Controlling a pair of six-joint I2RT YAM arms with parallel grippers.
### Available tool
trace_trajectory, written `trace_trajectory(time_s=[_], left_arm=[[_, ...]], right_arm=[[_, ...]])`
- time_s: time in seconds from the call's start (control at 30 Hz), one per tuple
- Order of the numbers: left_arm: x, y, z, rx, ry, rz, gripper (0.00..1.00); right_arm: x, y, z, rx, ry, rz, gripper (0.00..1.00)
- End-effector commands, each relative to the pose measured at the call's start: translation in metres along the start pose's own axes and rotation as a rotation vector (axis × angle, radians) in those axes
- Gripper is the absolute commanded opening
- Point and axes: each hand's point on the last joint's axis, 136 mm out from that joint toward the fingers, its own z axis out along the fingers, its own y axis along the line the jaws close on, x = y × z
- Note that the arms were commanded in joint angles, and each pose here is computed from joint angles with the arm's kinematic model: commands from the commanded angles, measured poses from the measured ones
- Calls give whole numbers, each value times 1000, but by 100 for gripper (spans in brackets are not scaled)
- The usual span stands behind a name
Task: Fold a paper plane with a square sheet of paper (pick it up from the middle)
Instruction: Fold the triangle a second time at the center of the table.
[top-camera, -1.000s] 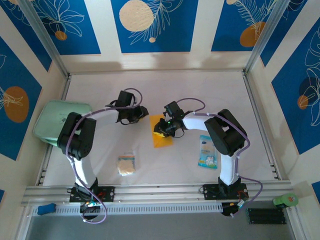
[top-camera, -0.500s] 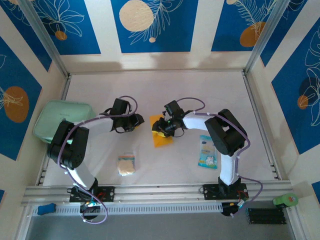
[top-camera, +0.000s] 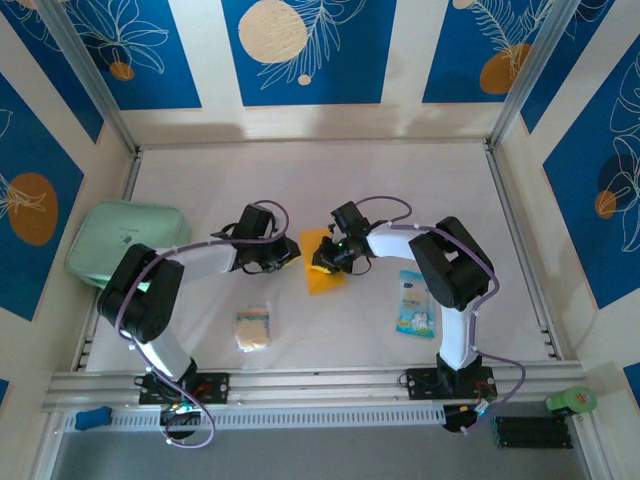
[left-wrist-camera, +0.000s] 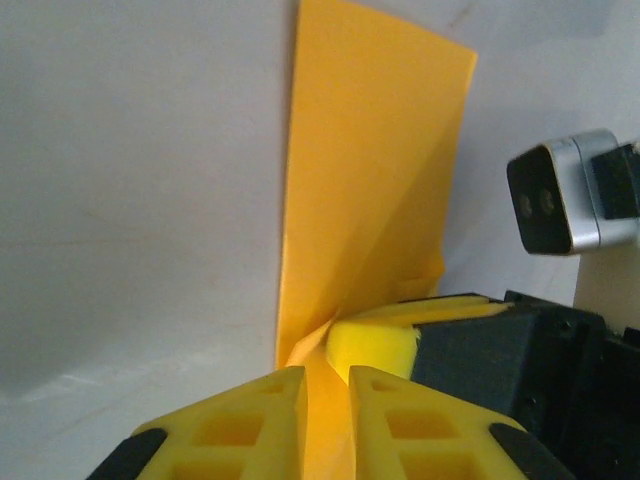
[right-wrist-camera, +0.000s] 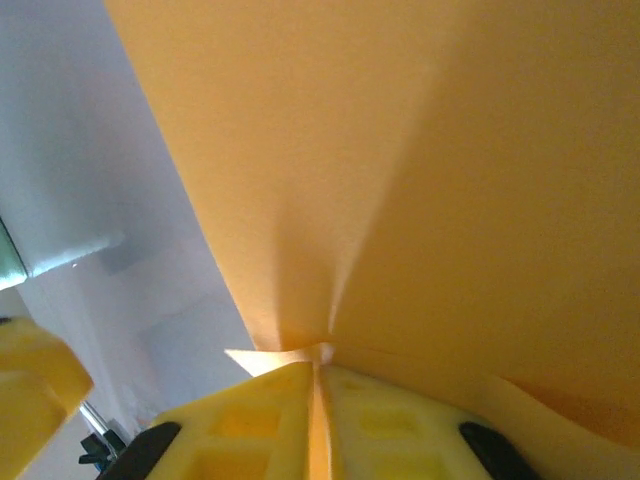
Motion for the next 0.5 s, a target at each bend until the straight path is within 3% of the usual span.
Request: trace_trajectory(time_s=[0.0, 0.47], left_arm=[[9, -8, 11, 15, 34, 7, 16], [18, -5, 41, -69, 66, 51, 6]], right_arm=[[15, -52, 11, 175, 45, 82, 9], [16, -55, 11, 182, 47, 91, 4]])
